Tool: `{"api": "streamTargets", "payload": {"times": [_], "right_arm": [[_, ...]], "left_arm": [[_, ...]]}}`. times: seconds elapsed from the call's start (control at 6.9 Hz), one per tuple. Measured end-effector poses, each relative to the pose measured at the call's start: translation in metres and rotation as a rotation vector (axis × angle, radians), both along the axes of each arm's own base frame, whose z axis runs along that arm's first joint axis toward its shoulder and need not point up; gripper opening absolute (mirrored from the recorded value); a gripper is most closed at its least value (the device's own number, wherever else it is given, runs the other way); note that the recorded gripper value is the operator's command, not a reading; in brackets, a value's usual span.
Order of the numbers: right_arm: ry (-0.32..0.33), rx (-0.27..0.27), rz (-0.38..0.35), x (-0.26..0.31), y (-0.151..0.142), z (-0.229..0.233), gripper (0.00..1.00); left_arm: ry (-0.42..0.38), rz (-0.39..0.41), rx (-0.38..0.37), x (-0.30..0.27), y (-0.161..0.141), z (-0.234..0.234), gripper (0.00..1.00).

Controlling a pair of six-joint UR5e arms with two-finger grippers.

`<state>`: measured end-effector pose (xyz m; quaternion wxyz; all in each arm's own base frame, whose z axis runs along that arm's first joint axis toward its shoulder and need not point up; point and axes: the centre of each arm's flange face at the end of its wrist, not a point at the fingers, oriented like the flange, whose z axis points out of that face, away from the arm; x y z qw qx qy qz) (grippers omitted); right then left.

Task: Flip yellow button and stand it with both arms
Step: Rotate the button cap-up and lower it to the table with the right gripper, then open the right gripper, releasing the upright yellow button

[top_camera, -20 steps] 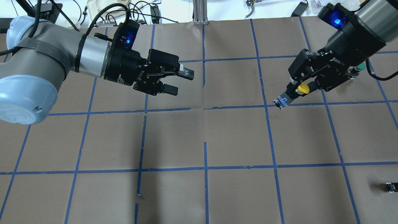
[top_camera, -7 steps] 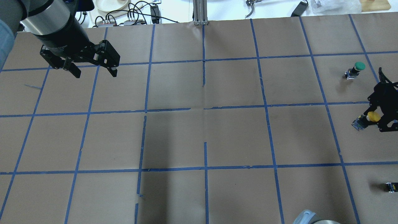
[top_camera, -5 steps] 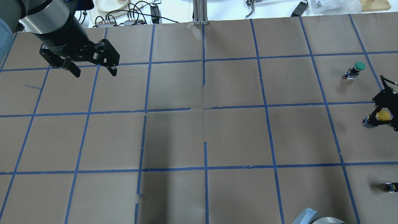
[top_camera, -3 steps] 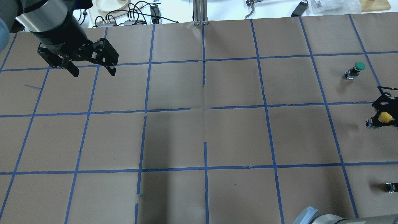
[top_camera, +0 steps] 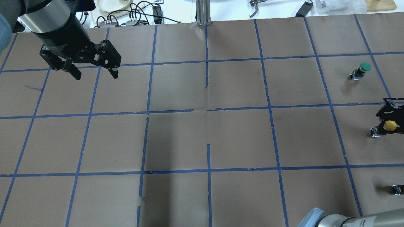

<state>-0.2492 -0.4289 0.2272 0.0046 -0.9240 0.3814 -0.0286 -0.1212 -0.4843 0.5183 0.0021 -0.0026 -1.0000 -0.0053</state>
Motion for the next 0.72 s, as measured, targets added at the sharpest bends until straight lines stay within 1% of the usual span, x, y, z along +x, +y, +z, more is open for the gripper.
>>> {"api": "streamTargets", "payload": {"times": [0.14, 0.43, 0.58, 0.72], "right_arm": [[-0.004, 0.004, 0.001, -0.001, 0.0, -0.003, 1.0], [-0.009, -0.004, -0.006, -0.005, -0.003, -0.006, 1.0], [-0.006, -0.01, -0.041, -0.007, -0.005, -0.002, 1.0], [0.002, -0.022, -0.103, -0.013, -0.011, 0.006, 0.99]], "left_arm": [[0.0, 0.001, 0.002, 0.0, 0.0, 0.0, 1.0], [0.001, 0.001, 0.004, 0.0, 0.0, 0.0, 1.0], [0.005, 0.006, 0.007, 0.0, 0.001, -0.001, 1.0], [0.014, 0.017, 0.011, -0.001, 0.001, -0.001, 1.0]]}}
